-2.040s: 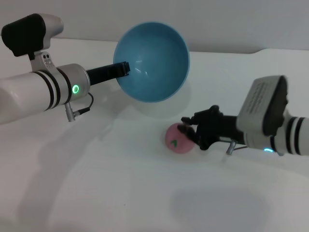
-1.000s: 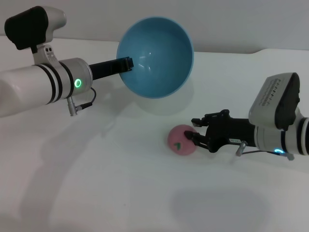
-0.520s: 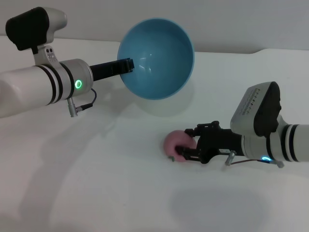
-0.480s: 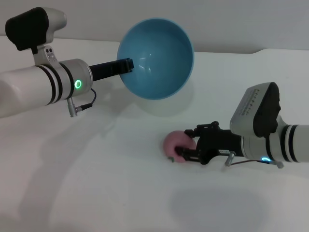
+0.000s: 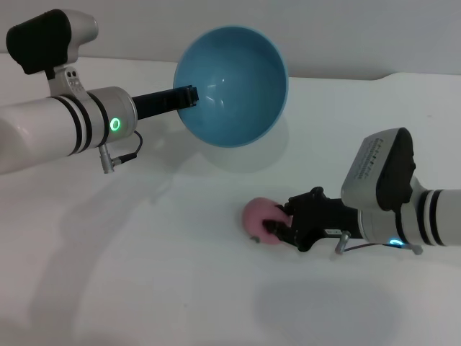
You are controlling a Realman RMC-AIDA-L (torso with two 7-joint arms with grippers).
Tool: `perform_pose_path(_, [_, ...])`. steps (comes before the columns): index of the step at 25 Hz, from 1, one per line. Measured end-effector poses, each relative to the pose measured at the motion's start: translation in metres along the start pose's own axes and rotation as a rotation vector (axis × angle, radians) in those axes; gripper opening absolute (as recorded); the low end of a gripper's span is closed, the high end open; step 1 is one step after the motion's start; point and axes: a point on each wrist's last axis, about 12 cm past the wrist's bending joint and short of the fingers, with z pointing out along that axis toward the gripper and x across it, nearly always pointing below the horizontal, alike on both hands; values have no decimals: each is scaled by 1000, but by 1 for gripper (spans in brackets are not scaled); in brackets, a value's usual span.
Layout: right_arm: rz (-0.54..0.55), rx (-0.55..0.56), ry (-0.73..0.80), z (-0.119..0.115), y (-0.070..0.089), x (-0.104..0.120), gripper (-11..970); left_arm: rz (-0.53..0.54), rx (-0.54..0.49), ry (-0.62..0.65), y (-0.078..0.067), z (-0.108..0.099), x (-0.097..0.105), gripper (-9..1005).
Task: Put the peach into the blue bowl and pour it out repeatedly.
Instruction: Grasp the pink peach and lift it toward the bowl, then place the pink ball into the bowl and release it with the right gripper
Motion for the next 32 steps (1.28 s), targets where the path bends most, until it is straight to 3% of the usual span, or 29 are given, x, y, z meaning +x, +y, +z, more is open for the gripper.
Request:
perform_pose_path(6, [107, 65, -98, -11, -10, -2, 203, -7, -4, -9, 1, 0, 0, 0])
perform_pose_path(13, [254, 144, -244, -41, -30, 6, 177, -11, -7, -10, 2, 0, -1, 0])
perform_pose_path(14, [306, 179, -307, -58, -37, 14, 173, -6, -5, -5, 2, 0, -1, -1])
perform_pose_path(15, [306, 179, -307, -58, -37, 14, 169, -6, -5, -5, 2, 0, -1, -1])
perform_pose_path(18, [348, 260, -397, -89, -48, 27, 158, 23, -5, 12, 2, 1, 2, -1])
perform_pose_path(24, [213, 416, -512, -143, -62, 27, 105, 84, 13, 113, -5, 19, 12, -1])
perform_pose_path(27, [112, 367, -535, -154, -58, 12, 83, 128, 51, 207, -19, 31, 15, -1])
perform_pose_path(32, [-37, 192, -498, -154, -47, -25, 58, 200, 110, 352, -44, 45, 15, 0])
